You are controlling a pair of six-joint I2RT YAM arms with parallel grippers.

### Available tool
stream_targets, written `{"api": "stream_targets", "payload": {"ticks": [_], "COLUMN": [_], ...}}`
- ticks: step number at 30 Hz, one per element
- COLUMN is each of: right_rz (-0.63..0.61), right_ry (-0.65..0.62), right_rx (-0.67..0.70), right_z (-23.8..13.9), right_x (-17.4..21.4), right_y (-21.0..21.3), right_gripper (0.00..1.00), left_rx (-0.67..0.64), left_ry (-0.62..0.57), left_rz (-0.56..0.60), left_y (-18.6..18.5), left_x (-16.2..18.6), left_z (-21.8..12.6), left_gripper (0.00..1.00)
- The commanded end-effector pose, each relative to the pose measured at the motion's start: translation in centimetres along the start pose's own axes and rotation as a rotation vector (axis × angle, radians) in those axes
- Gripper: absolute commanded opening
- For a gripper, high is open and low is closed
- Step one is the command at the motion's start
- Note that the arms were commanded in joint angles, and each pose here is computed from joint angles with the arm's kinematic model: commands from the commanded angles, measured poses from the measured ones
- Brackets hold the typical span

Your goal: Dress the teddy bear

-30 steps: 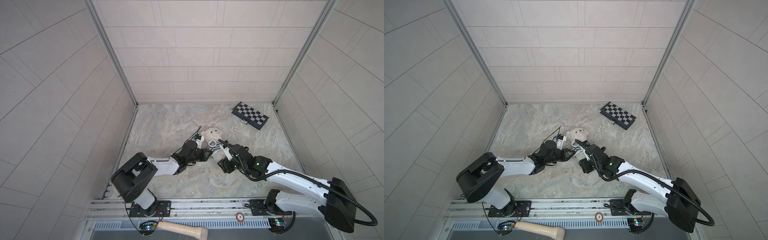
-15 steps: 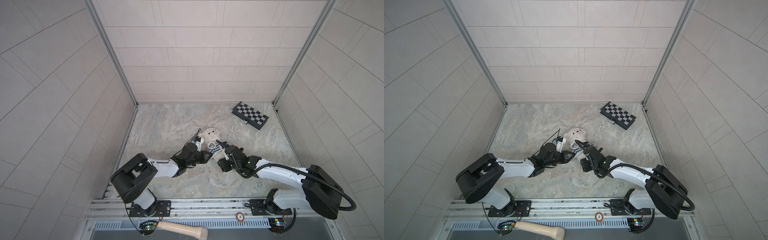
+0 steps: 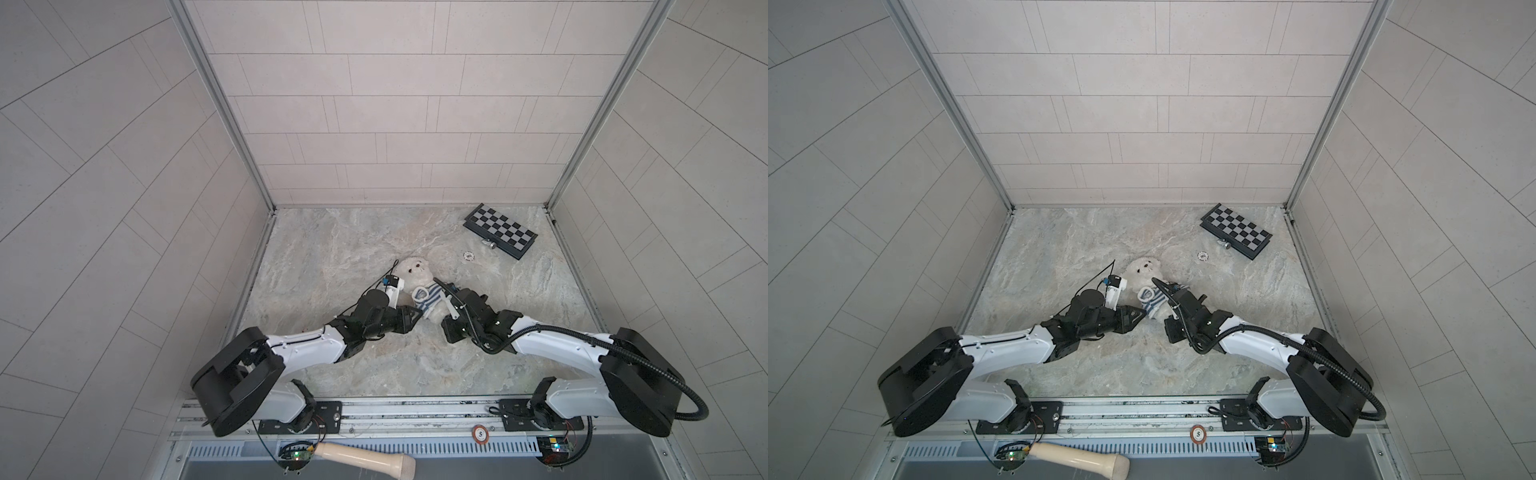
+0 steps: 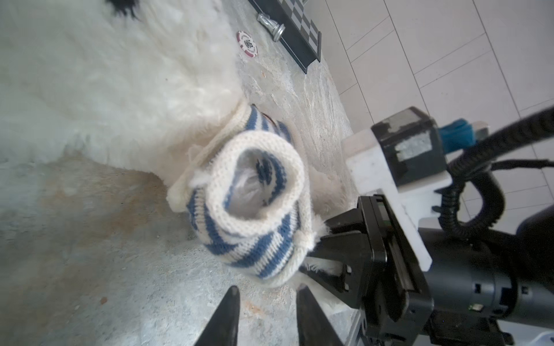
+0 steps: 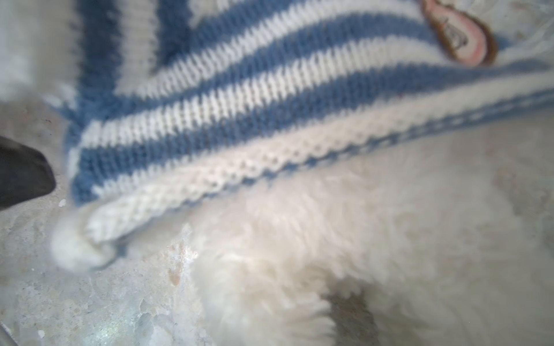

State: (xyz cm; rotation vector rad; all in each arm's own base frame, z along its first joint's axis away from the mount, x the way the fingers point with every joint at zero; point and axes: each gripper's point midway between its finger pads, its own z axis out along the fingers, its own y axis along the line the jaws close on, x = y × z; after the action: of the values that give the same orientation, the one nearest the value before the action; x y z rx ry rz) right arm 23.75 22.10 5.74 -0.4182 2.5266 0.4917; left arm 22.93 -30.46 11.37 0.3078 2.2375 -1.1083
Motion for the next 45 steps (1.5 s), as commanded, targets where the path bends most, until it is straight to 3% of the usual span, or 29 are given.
{"api": "stream_targets", "payload": {"ticks": [1,11,15,26,33,35,40,42,45], "right_rz": [-0.014,-0.031,-0.029,-0.010,0.046,0.063,0.075,0.075,0.072], "right_ry": [-0.025,-0.046,-0.069,-0.251,-0.266,-0.278,-0.281,-0.283,-0.289], "right_rx": [-0.031,-0.068,-0.085,-0.166,-0.214,-0.227,-0.232,-0.232,-0.233], "right_z": [-0.9,-1.5,-1.7,-3.2,-3.1,-3.1,-3.1,-3.1,-3.3], "right_x": [-0.7,-0.8,-1.1,-2.8,-3.0,-3.2,-3.2,-3.2,-3.3], "right_y": [0.7,1.3,1.5,2.2,2.8,2.9,3.0,2.9,3.0], "right_gripper": [0.00,0.00,0.00,0.00,0.01,0.03,0.02,0.02,0.02], "left_rx": [-0.062,-0.163,-0.182,-0.227,-0.228,-0.222,-0.248,-0.256,-0.275], "left_ry": [0.011,0.011,0.069,0.118,0.136,0.125,0.114,0.120,0.125], "left_rz": [0.178,0.301,0.360,0.362,0.349,0.351,0.349,0.348,0.352], "left_y": [-0.6,-1.8,-2.0,-0.7,0.0,-0.1,0.5,0.6,0.9], "left_x": [-0.2,-2.4,-2.6,-1.7,-0.6,-0.8,-0.7,-0.7,-0.8], "left_z": [-0.2,1.7,3.0,4.0,4.3,4.1,3.6,3.8,4.0], "left_gripper": [0.41,0.32,0.31,0.30,0.19,0.20,0.45,0.43,0.32]}}
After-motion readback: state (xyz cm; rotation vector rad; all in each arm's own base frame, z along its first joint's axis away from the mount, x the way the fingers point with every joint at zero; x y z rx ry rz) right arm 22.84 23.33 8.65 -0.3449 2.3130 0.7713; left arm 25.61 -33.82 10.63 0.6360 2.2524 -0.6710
